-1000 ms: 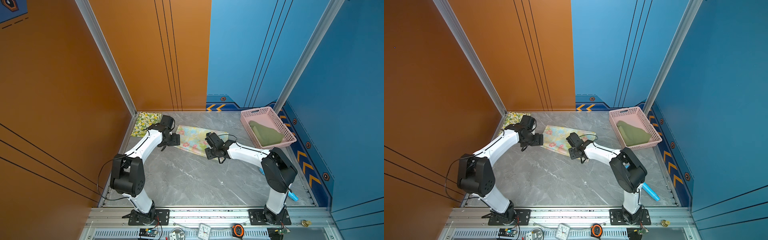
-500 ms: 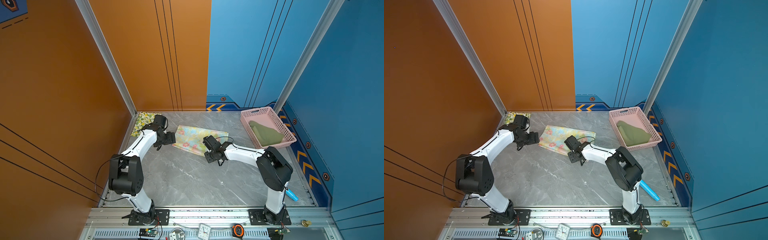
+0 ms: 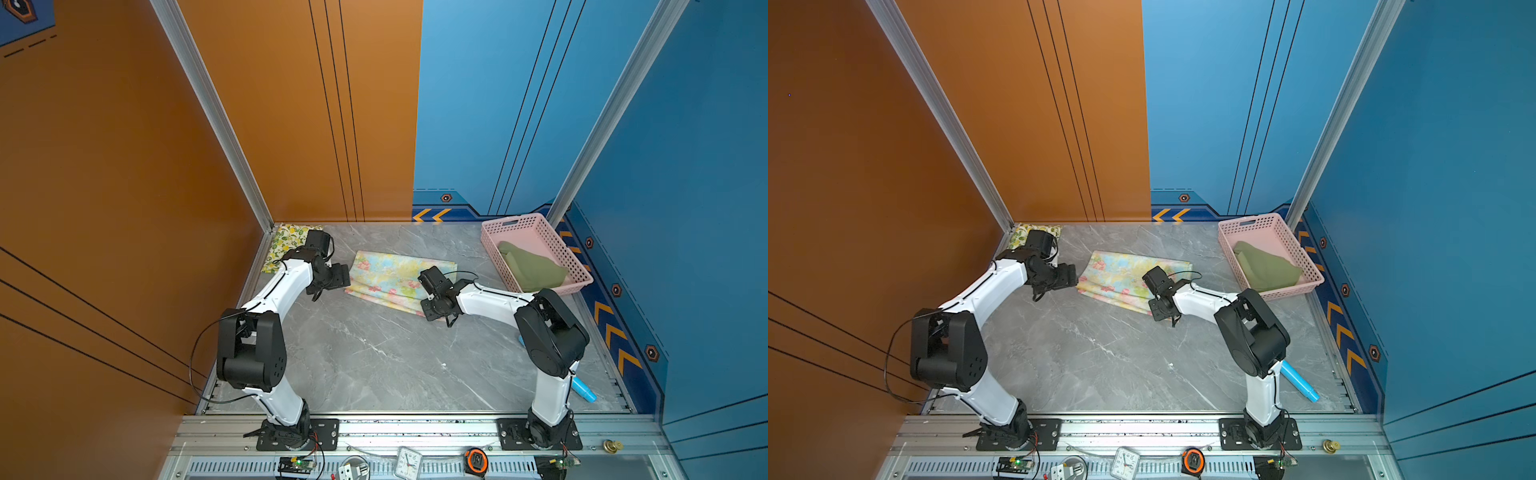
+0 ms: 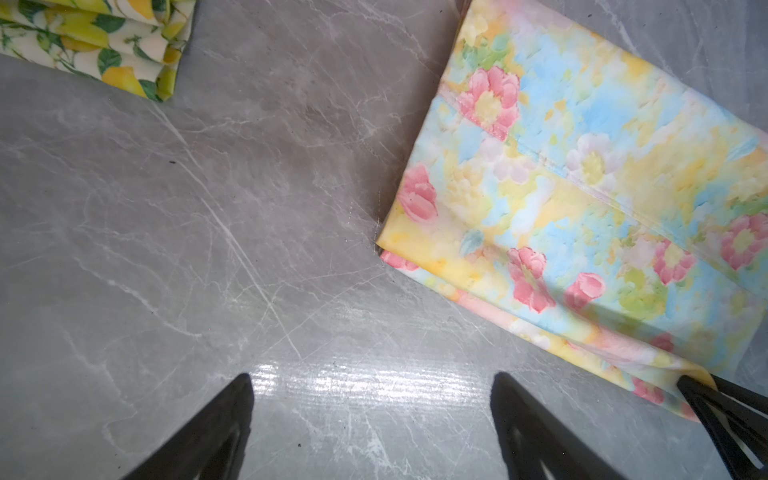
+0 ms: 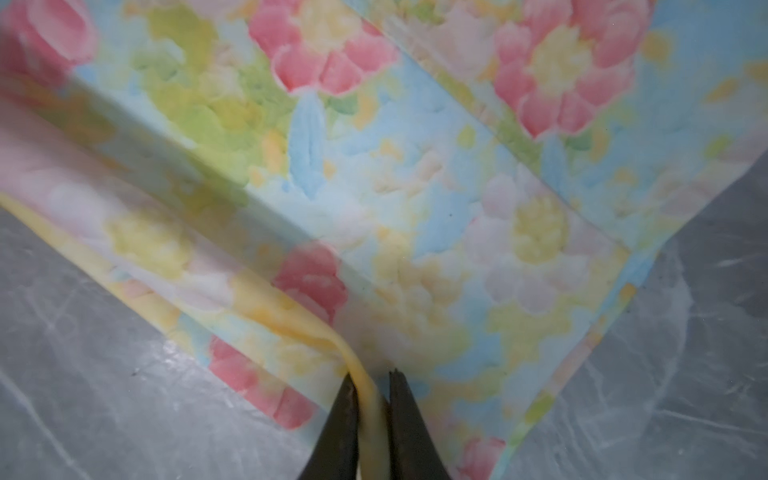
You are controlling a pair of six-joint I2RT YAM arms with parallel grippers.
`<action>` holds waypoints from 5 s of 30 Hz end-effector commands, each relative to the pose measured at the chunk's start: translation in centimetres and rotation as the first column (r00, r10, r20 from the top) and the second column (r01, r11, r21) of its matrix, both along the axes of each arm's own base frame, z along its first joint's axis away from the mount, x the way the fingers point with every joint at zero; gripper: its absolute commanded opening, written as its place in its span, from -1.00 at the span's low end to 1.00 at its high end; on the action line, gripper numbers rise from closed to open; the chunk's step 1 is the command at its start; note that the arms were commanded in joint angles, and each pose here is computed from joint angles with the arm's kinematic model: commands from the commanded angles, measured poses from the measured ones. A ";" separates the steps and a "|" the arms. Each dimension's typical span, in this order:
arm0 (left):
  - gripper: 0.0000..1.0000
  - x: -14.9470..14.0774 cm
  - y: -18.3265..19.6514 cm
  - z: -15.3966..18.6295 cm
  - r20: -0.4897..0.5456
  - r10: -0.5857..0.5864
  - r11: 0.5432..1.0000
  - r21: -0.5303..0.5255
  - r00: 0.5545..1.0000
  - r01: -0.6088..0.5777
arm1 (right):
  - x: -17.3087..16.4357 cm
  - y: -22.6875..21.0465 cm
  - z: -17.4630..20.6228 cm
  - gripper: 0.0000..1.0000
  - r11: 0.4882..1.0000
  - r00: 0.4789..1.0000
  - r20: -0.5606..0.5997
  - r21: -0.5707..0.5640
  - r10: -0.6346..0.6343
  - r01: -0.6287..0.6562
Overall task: Fold and stack skirts
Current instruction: Smooth out the skirt at the center of the table, then fold the skirt at the center of the table.
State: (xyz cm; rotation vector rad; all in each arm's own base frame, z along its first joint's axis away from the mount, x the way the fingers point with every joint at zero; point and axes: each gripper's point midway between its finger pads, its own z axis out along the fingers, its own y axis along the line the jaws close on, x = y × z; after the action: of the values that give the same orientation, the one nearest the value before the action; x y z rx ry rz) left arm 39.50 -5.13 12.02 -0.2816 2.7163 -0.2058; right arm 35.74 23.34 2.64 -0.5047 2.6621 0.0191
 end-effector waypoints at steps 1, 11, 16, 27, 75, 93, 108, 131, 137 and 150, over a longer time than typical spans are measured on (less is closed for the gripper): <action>0.80 -0.3 0.2 -0.4 -0.013 0.016 1.000 -0.017 1.000 -0.017 | -0.2 -2.2 0.3 -0.78 0.998 0.999 0.016 -0.054 -0.035 0.036; 0.80 -0.4 0.2 -0.7 -0.023 0.019 1.000 -0.017 1.000 -0.019 | 0.1 -3.6 1.9 -0.21 0.998 0.997 0.057 -0.027 -0.058 0.059; 0.80 -0.4 -0.2 -1.4 -0.040 0.016 1.000 -0.020 0.999 -0.017 | 0.0 -3.8 3.9 0.23 0.994 0.991 0.089 0.049 -0.104 0.100; 0.79 -0.3 -2.4 -3.5 -0.094 -0.027 1.000 -0.007 0.995 0.026 | 1.2 -7.7 4.0 0.34 0.842 0.905 -0.046 0.349 -0.424 0.412; 0.64 1.6 -6.2 -6.8 -0.159 -0.048 0.998 -0.048 0.986 0.041 | 3.7 -10.0 0.8 -1.00 0.836 0.911 -0.168 0.361 -0.376 0.412; 0.44 3.7 -11.1 -10.6 -0.230 -0.210 0.972 -0.155 0.950 0.177 | 3.8 -9.7 1.4 -1.00 0.849 0.924 -0.166 0.366 -0.345 0.382; -0.80 0.2 -11.9 -13.6 -0.358 -0.208 0.974 -0.160 0.910 0.160 | 4.3 -8.3 2.3 -1.00 0.830 0.930 -0.167 0.421 -0.326 0.366; -1.00 1.7 -2.1 2.9 -0.097 -0.203 0.861 0.456 0.974 0.225 | 3.2 -3.4 2.1 0.16 0.764 0.899 -0.148 0.481 -0.413 0.430; -1.00 1.2 -4.7 4.6 -0.092 -0.301 0.734 0.613 0.949 0.293 | 4.2 -1.5 0.3 0.00 0.668 0.863 -0.212 0.558 -0.459 0.492; -1.00 1.2 -15.5 3.3 -0.190 -0.503 0.400 0.814 0.843 0.422 | 5.4 3.3 -0.9 -0.90 0.531 0.838 -0.257 0.675 -0.482 0.512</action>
State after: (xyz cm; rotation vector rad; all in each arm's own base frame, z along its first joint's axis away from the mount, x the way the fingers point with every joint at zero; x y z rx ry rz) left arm 40.55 -19.92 15.47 0.7029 2.4310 0.7939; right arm 40.98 26.29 2.51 0.4681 2.4614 0.8750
